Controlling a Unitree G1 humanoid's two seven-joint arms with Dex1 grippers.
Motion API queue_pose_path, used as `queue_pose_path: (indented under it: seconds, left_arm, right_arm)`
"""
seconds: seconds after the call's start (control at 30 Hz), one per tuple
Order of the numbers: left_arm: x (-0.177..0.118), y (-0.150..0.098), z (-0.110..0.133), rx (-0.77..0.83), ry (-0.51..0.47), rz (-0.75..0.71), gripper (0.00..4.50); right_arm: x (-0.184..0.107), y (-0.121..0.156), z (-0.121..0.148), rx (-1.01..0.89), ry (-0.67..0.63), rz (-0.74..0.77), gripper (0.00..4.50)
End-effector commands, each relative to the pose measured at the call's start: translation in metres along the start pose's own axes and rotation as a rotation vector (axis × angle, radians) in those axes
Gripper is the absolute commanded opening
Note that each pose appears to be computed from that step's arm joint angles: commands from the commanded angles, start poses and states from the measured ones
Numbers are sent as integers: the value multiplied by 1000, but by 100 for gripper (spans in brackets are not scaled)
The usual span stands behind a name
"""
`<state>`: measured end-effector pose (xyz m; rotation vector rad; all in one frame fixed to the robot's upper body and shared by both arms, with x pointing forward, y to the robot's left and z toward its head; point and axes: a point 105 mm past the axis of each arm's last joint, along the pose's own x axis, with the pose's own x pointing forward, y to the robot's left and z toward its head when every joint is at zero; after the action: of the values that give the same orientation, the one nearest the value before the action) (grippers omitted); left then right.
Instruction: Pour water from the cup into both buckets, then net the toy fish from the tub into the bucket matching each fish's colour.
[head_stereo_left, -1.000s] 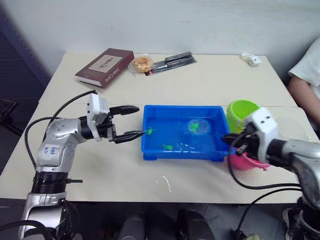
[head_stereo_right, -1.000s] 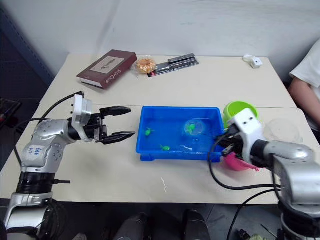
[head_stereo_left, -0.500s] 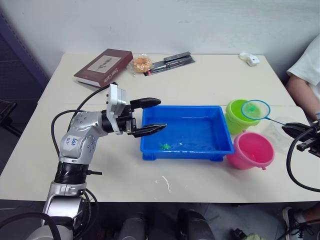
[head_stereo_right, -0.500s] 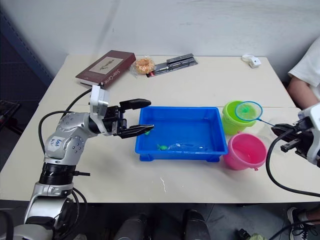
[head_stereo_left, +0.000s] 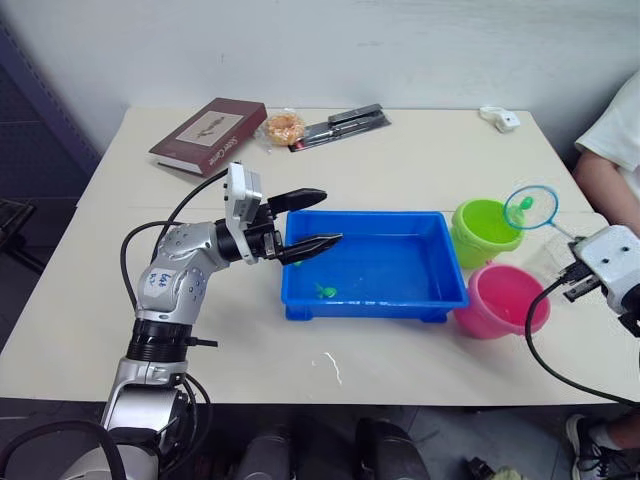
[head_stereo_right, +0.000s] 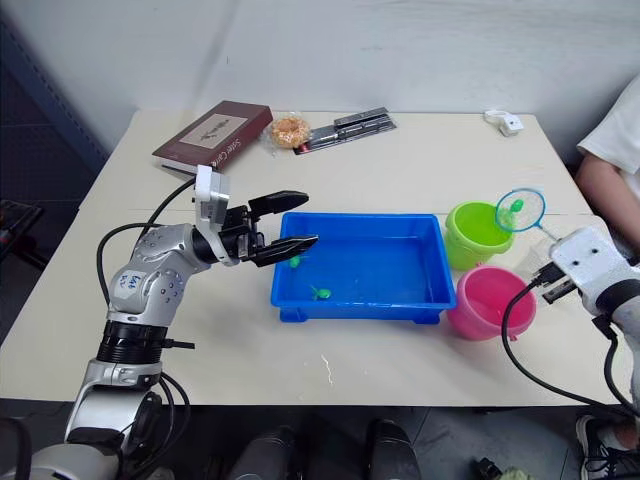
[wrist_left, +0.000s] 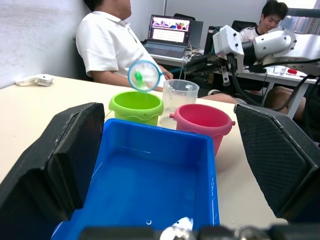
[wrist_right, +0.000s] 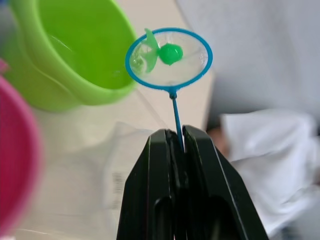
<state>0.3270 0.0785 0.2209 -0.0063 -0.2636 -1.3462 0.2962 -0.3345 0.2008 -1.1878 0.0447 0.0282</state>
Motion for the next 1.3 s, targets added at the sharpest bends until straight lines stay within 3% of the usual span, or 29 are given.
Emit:
queue_pose_path:
  seconds: [0.03, 0.3, 0.4, 0.7, 0.8, 0.93, 1.07, 1.17, 1.3]
  left_arm:
    - [3, -3, 7, 42, -9, -15, 446]
    - [7, -2, 7, 53, -18, -19, 446]
    - [9, -2, 7, 49, -33, -11, 446]
    - [8, -1, 6, 45, -38, -9, 446]
    - [9, -3, 5, 44, -33, -20, 446]
    - [9, 0, 7, 42, -46, -4, 446]
    - [8, -2, 5, 38, -36, -11, 446]
    - [8, -4, 3, 32, -32, -20, 446]
    - [4, -2, 3, 47, -17, -13, 446]
  right_arm:
    - [1, -1, 6, -251, -56, -28, 0]
    - [5, 10, 10, -589, -106, -42, 0]
    - [4, 14, 11, -628, -136, -30, 0]
    - [2, 1, 8, -616, -108, -74, 0]
    - [0, 17, 13, -614, -154, -12, 0]
    - [1, -1, 3, -612, -89, -77, 0]
    - [-3, 2, 2, -609, -88, -74, 0]
    - [-5, 23, 13, -611, -165, 2, 0]
    - [-5, -13, 13, -507, -114, -145, 0]
